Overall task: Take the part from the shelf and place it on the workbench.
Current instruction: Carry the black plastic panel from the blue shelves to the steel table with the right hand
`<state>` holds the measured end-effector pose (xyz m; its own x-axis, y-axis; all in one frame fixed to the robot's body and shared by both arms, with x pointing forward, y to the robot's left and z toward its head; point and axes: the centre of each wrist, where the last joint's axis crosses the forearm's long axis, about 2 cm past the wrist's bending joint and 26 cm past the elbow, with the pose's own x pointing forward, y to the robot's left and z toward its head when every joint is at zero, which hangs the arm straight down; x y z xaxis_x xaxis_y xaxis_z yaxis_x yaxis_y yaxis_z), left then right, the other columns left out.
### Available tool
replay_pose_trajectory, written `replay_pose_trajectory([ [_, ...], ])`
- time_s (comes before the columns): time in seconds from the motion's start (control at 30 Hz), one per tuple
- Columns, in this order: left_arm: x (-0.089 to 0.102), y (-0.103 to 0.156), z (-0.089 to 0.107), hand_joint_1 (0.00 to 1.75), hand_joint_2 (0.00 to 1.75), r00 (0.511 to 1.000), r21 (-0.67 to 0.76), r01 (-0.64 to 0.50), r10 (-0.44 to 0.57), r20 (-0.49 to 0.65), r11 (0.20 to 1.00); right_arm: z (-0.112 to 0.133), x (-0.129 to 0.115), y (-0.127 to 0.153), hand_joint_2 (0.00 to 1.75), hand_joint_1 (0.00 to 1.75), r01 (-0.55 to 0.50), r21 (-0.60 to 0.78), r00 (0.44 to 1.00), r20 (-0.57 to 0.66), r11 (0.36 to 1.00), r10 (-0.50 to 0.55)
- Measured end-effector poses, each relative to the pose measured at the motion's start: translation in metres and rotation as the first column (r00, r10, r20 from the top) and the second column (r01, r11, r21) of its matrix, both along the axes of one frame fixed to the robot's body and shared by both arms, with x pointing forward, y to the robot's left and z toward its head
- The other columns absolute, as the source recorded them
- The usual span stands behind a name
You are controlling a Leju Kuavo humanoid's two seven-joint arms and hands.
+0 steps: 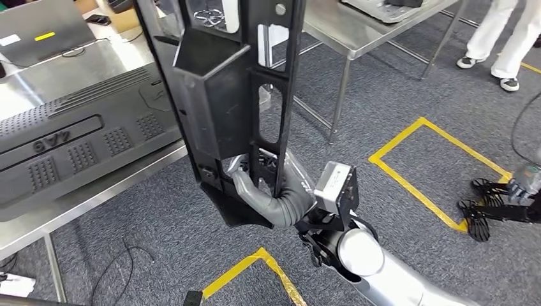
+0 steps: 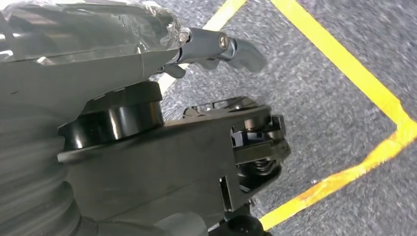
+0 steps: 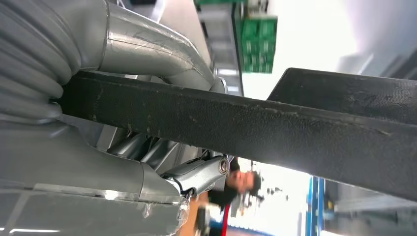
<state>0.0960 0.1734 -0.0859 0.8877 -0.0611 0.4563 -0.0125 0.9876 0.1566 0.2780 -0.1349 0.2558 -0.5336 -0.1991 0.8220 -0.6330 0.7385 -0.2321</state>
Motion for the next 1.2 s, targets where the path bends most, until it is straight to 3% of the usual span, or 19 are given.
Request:
replay_pose_trajectory([
  [1.2,0.001,0.000,0.001,0.00,1.75,0.999,0.009,-0.022,0.022,-0.023,1.000,-0.004,0.011,0.017,1.75,1.75,-0.070,0.014,0.998,0.003,0.997,0.070],
])
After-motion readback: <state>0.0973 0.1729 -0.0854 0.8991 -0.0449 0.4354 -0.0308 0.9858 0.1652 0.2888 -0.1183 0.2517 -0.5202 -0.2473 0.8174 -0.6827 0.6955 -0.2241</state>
